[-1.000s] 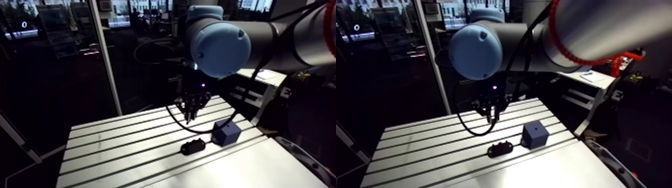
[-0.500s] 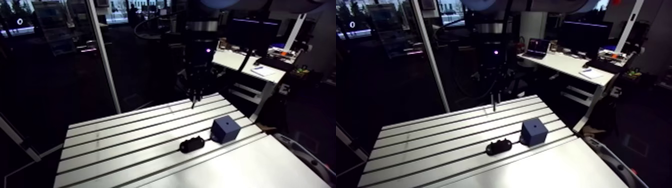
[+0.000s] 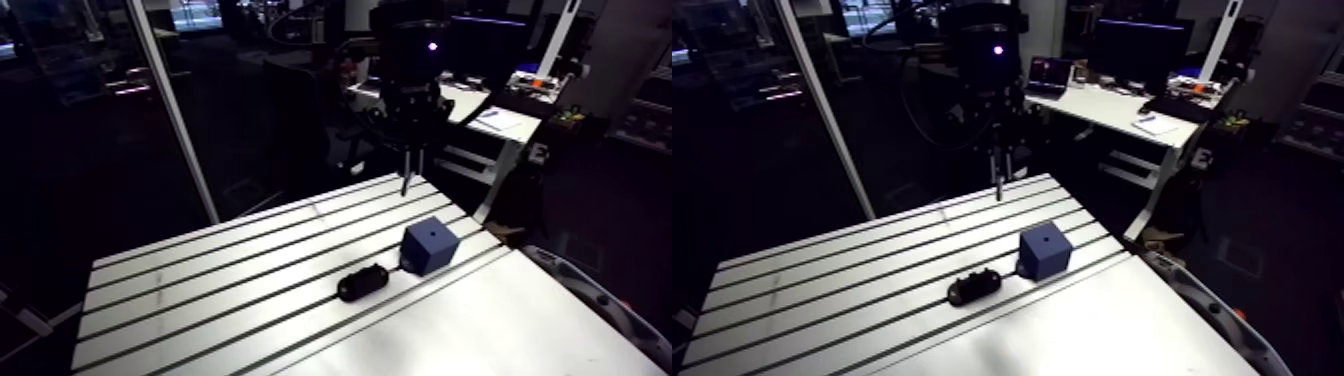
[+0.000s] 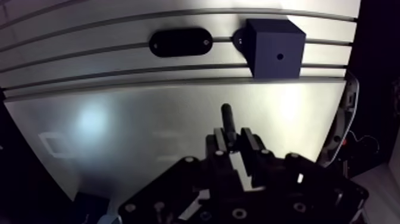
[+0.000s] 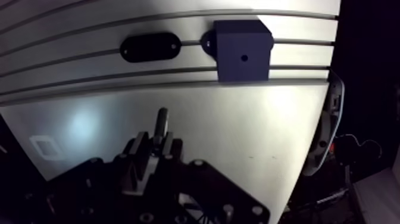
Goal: Pick up the M10 bolt and insert it into the hole until fully seated.
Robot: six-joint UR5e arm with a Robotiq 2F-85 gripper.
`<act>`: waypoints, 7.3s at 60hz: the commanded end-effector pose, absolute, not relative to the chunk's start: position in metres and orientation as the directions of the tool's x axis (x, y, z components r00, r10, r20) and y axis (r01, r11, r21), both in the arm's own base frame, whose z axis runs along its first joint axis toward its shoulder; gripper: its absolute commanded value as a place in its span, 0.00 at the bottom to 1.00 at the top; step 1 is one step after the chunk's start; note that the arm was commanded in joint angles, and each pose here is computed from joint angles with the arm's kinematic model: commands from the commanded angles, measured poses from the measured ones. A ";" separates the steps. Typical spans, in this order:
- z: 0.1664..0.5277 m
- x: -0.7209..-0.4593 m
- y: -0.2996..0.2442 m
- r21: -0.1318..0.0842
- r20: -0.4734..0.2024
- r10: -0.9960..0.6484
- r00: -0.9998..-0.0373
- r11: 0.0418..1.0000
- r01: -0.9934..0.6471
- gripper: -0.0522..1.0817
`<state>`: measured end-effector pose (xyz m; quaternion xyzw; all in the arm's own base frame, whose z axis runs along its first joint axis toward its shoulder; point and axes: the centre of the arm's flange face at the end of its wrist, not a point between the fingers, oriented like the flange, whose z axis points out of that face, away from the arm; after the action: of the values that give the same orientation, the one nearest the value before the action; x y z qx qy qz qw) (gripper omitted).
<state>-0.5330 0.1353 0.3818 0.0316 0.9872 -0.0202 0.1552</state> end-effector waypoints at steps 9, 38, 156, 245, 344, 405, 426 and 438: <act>0.383 -0.546 0.169 -0.037 -0.335 0.097 -0.937 0.993 0.116 1.00; 0.355 -0.560 0.184 -0.044 -0.390 0.087 -0.917 0.993 0.114 1.00; 0.276 -0.566 0.233 -0.060 -0.439 0.120 -0.890 0.985 0.162 1.00; 0.284 -0.546 0.223 -0.011 -0.376 0.162 -0.912 0.984 0.179 1.00; 0.262 -0.539 0.229 -0.011 -0.389 0.190 -0.901 0.977 0.211 1.00; 0.256 -0.546 0.233 -0.012 -0.392 0.191 -0.900 0.977 0.212 1.00; 0.255 -0.544 0.233 -0.018 -0.398 0.189 -0.898 0.977 0.214 1.00; 0.257 -0.543 0.232 -0.020 -0.402 0.188 -0.896 0.977 0.214 1.00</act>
<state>-0.5443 0.2325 0.2555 0.1035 0.9736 -0.0305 0.2012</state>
